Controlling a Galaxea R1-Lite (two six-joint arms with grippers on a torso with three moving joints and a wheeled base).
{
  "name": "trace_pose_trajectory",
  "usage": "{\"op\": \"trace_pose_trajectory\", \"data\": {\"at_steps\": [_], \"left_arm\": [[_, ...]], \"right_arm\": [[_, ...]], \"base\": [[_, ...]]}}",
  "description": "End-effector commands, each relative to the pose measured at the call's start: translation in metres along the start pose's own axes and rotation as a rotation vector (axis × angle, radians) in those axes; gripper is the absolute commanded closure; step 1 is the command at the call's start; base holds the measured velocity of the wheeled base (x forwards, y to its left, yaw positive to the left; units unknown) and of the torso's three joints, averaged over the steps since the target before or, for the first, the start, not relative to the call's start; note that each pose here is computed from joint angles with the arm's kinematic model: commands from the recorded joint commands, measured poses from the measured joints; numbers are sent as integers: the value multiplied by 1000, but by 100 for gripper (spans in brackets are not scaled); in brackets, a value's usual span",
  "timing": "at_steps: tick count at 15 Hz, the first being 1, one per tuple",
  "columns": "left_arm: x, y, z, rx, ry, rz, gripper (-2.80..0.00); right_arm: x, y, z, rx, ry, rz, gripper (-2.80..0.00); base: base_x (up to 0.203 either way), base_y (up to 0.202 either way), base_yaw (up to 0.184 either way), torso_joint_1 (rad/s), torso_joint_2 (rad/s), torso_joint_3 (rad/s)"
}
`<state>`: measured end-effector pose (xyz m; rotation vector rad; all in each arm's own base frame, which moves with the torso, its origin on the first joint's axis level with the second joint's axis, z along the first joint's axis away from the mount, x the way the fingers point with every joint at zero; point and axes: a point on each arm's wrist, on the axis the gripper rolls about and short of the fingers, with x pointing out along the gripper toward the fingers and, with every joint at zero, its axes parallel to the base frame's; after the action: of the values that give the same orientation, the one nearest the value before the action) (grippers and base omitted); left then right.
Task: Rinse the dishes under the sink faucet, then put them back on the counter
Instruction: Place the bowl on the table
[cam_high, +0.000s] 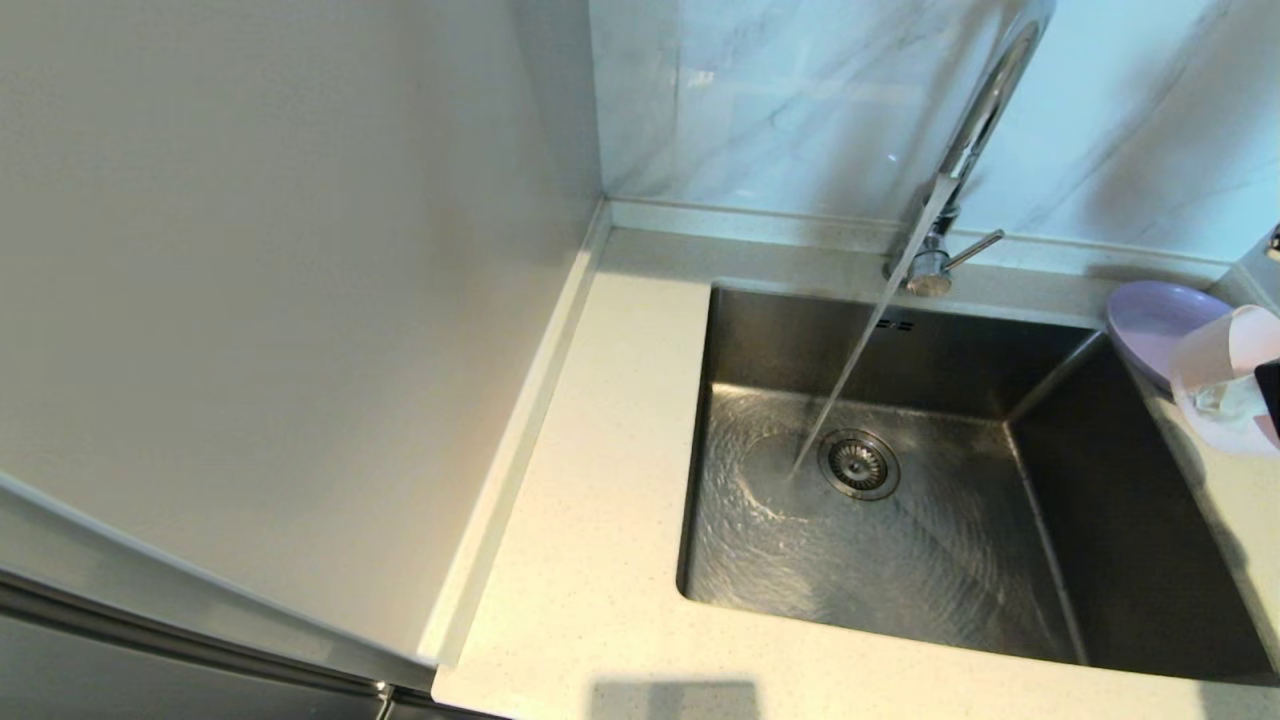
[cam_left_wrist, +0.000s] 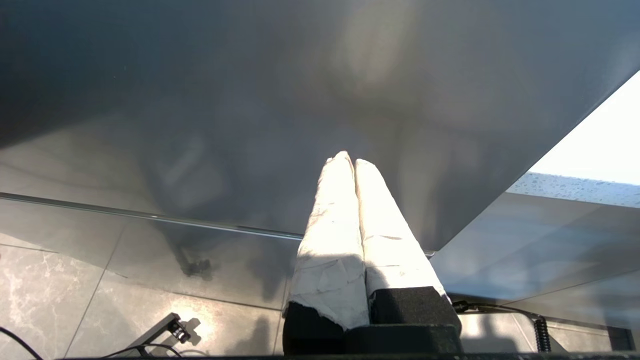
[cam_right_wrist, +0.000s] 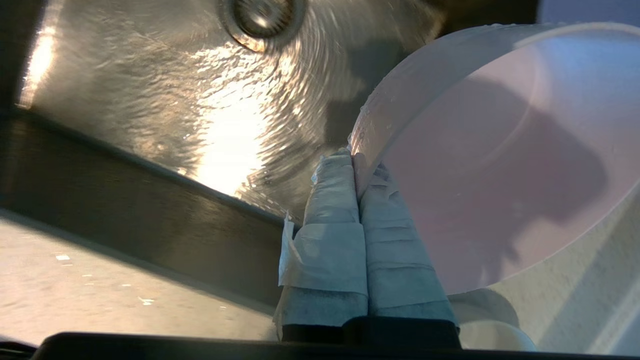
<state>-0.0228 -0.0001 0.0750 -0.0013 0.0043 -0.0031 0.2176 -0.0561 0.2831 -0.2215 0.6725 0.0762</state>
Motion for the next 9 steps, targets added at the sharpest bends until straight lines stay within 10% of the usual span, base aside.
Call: {"op": "trace_pose_trajectory", "data": {"at_steps": [1, 9], "left_arm": [[0, 0, 0, 0, 0, 0, 0], [0, 0, 0, 0, 0, 0, 0]], "right_arm": [[27, -16, -11, 25, 104, -25, 0], [68, -74, -36, 75, 171, -137, 0]], "base": [[0, 0, 0, 0, 0, 0], [0, 0, 0, 0, 0, 0]]}}
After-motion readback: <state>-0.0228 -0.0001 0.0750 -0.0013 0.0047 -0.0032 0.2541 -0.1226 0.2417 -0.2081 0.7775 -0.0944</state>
